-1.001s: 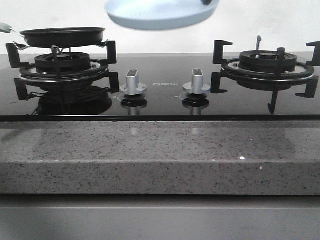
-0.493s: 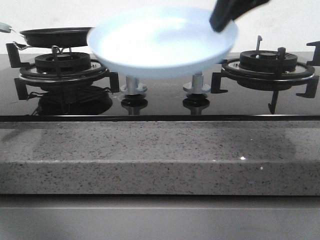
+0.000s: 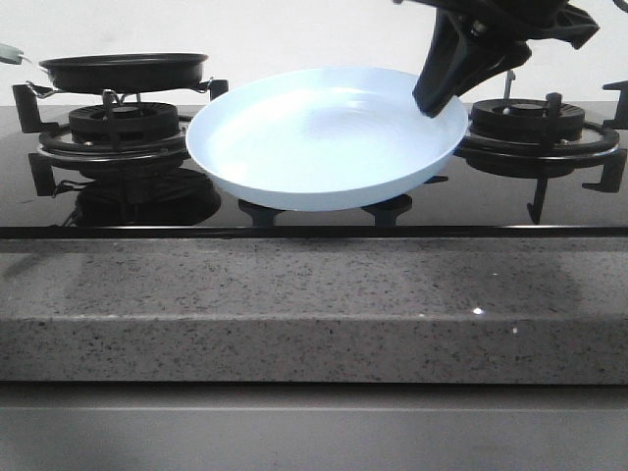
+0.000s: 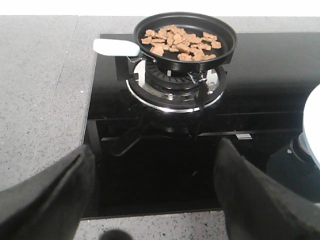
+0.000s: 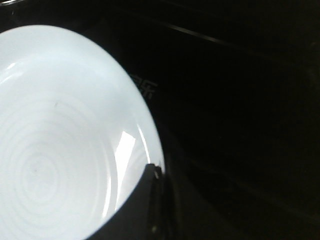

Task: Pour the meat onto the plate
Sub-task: 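Lift the plate with the right gripper and hold it beside the pan, then grasp the pale green pan handle with the left gripper and lift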

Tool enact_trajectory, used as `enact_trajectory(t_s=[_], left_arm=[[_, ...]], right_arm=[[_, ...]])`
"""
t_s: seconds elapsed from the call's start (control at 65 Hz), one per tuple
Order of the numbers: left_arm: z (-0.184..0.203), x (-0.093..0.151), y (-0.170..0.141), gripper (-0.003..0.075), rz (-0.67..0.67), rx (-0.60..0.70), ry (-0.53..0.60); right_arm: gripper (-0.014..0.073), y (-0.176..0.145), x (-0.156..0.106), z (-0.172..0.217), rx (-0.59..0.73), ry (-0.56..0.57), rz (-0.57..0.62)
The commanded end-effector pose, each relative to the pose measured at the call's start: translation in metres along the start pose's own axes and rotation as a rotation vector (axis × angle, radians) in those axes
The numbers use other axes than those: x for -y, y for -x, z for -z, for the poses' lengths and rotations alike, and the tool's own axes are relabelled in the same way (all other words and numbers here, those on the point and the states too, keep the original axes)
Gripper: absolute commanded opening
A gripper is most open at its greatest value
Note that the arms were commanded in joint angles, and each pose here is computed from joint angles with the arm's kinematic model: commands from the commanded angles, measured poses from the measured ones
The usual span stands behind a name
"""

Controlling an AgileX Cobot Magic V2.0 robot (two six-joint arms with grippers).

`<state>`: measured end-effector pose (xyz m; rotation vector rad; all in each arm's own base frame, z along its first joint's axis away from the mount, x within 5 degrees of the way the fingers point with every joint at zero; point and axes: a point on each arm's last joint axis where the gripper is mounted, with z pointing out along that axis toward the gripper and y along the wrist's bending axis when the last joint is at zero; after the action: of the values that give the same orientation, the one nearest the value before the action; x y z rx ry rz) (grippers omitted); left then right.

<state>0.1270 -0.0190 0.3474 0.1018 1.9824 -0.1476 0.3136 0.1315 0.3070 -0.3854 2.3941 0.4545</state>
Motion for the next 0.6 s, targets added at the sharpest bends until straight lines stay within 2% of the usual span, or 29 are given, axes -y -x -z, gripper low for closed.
enact_trajectory(t_s=[0.0,0.216,0.4,0.585], left_arm=[[0.005,0.002,0.016,0.0501,0.01,0.095,-0.013],[-0.006,0.002,0.023,0.0655,0.015,0.04,-0.013],[-0.033,0.001,0.044,0.0659,0.028,-0.086,-0.004],[-0.064,-0.019,0.07,0.0659,0.151,-0.173,0.036]], right_arm=[[-0.0069,0.015,-0.005,0.018,0.119,0.007,0.004],[-0.0069,0.015,-0.004,0.018,0.12,0.006,0.004],[-0.0069,0.015,-0.004,0.018,0.12,0.006,0.004],[-0.0069,0.015,-0.004,0.018,0.12,0.006,0.004]])
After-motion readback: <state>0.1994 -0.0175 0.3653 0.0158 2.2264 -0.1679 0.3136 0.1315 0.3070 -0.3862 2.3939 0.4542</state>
